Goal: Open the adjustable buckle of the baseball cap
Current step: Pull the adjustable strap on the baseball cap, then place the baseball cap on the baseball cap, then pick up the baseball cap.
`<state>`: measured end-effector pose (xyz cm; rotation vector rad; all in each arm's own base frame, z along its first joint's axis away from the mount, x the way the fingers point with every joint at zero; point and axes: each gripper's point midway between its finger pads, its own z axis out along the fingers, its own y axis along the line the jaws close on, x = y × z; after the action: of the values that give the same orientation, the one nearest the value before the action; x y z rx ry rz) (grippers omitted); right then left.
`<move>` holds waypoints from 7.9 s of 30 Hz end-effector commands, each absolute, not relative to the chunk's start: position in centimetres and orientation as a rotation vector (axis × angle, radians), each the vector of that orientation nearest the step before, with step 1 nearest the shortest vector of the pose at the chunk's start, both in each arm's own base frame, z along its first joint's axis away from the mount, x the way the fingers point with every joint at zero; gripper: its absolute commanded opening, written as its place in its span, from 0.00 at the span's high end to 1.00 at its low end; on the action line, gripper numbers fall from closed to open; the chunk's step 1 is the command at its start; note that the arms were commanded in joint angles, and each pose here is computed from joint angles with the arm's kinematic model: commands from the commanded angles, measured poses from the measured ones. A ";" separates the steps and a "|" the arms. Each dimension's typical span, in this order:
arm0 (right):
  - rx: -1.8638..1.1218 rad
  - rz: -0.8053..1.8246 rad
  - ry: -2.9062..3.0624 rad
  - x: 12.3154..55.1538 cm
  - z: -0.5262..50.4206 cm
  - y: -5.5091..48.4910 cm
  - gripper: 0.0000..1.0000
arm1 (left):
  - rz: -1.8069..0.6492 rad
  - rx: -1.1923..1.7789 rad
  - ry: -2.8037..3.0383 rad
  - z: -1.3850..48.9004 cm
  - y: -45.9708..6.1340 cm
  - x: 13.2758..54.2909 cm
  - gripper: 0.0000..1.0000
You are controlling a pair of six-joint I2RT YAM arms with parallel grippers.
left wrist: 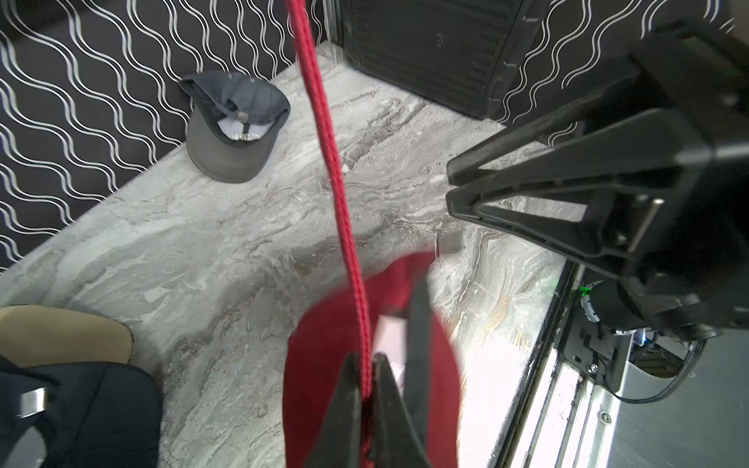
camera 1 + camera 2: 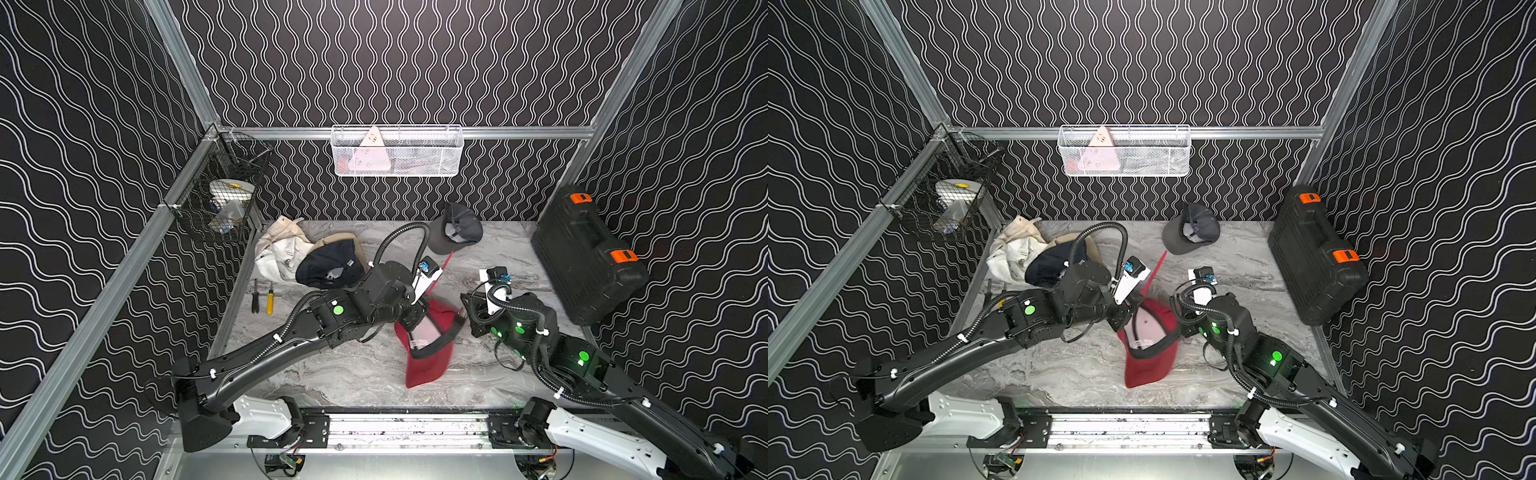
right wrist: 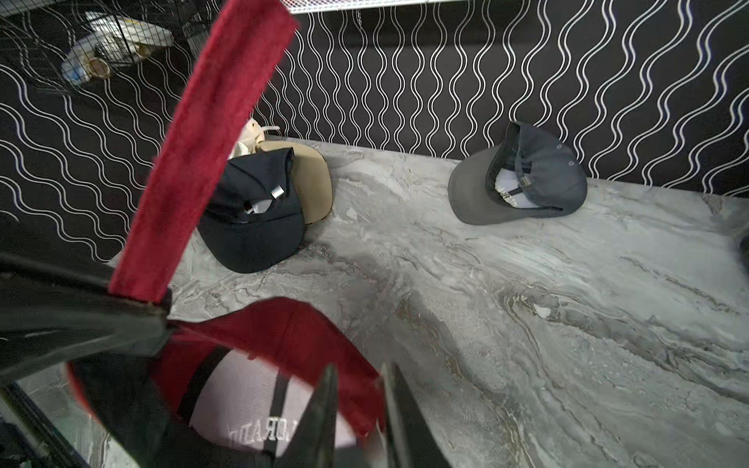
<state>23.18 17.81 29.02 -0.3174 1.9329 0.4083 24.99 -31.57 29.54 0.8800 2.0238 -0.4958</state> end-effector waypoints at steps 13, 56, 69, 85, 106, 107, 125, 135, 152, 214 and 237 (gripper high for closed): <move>-0.249 0.406 1.935 22.5 29.2 16.2 0.63 | -0.524 0.730 2.024 29.1 -30.7 28.3 1.00; -0.202 0.377 1.907 21.5 29.3 13.8 0.63 | -0.372 0.443 2.016 33.6 -20.1 36.7 1.00; -0.190 0.376 1.903 21.5 29.2 13.6 0.63 | -0.364 0.314 1.999 35.0 -16.2 39.9 1.00; -0.178 0.386 1.913 21.6 29.0 13.7 0.63 | -0.299 0.122 1.958 37.6 -9.2 43.2 1.00; -0.143 0.370 1.924 21.1 28.7 12.6 0.62 | -0.079 -0.245 1.972 36.1 1.3 44.8 0.15; -0.145 0.369 1.926 21.1 28.6 12.6 0.62 | -0.079 -0.245 1.961 36.5 1.4 44.6 0.06; -0.068 0.185 2.056 24.3 27.5 12.9 0.58 | -0.215 0.074 1.917 38.8 -8.6 40.9 0.01; 0.318 0.450 2.228 31.0 22.7 8.1 0.58 | -0.332 0.159 1.942 37.0 -12.5 39.2 0.01; 0.970 0.847 2.212 46.4 12.5 3.4 0.47 | -0.382 0.323 2.093 27.9 -19.5 35.7 0.02; -0.188 0.567 2.382 32.0 21.3 14.9 1.00 | -0.392 0.593 2.051 29.9 -23.7 31.8 0.03; -0.510 0.321 2.101 22.9 28.6 16.5 1.00 | -0.512 0.790 1.841 37.6 -29.7 26.8 0.01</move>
<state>22.71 16.61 27.82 -0.5246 2.1208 0.3403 27.03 -29.30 37.76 0.7503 1.8546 -0.5464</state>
